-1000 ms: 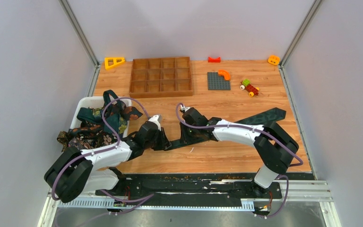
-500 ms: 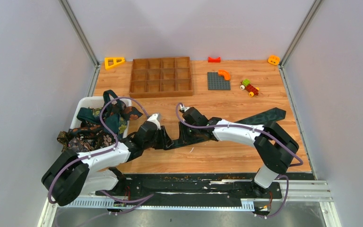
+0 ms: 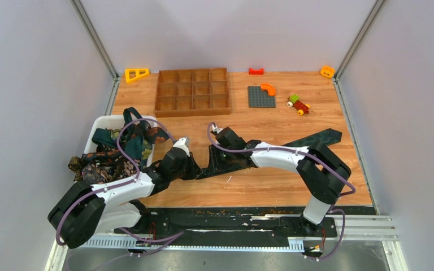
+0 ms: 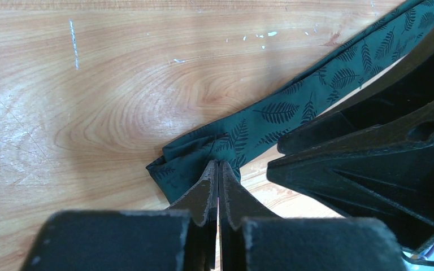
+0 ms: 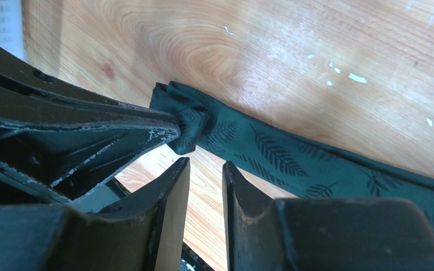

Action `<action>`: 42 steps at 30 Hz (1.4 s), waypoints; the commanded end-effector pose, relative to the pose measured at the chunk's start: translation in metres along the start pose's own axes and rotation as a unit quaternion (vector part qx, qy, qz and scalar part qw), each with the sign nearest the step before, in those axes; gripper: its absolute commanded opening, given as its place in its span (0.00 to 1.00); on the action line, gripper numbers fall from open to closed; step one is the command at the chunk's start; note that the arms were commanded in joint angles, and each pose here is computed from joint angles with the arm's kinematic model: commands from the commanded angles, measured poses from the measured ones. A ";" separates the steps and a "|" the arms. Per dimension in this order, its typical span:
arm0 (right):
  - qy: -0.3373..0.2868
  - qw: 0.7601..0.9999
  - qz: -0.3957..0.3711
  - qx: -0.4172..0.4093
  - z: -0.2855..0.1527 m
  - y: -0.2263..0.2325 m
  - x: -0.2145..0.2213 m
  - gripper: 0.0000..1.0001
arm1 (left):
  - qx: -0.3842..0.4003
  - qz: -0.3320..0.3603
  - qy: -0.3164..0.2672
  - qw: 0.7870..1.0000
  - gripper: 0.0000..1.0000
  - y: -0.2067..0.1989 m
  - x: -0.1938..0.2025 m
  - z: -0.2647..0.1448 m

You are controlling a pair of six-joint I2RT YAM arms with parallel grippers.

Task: Roll the ties
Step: Roll the tie at the center of the board.

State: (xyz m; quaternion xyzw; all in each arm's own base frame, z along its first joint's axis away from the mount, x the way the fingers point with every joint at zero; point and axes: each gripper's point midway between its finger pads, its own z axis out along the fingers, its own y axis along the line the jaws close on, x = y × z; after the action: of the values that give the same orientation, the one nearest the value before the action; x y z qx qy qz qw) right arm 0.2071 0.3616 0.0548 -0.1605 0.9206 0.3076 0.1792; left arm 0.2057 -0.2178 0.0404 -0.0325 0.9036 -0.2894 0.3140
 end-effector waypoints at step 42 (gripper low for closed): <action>0.007 1.000 0.009 -0.029 0.033 0.019 -0.012 0.10 | -0.027 0.031 -0.002 0.999 0.02 0.014 0.002 0.005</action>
State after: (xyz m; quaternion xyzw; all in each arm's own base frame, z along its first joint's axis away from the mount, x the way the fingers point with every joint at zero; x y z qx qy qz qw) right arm 0.2106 0.3887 0.0361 -0.1526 0.9197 0.3300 0.1485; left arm 0.2033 -0.2047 0.0270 -0.0283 0.9136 -0.2543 0.3159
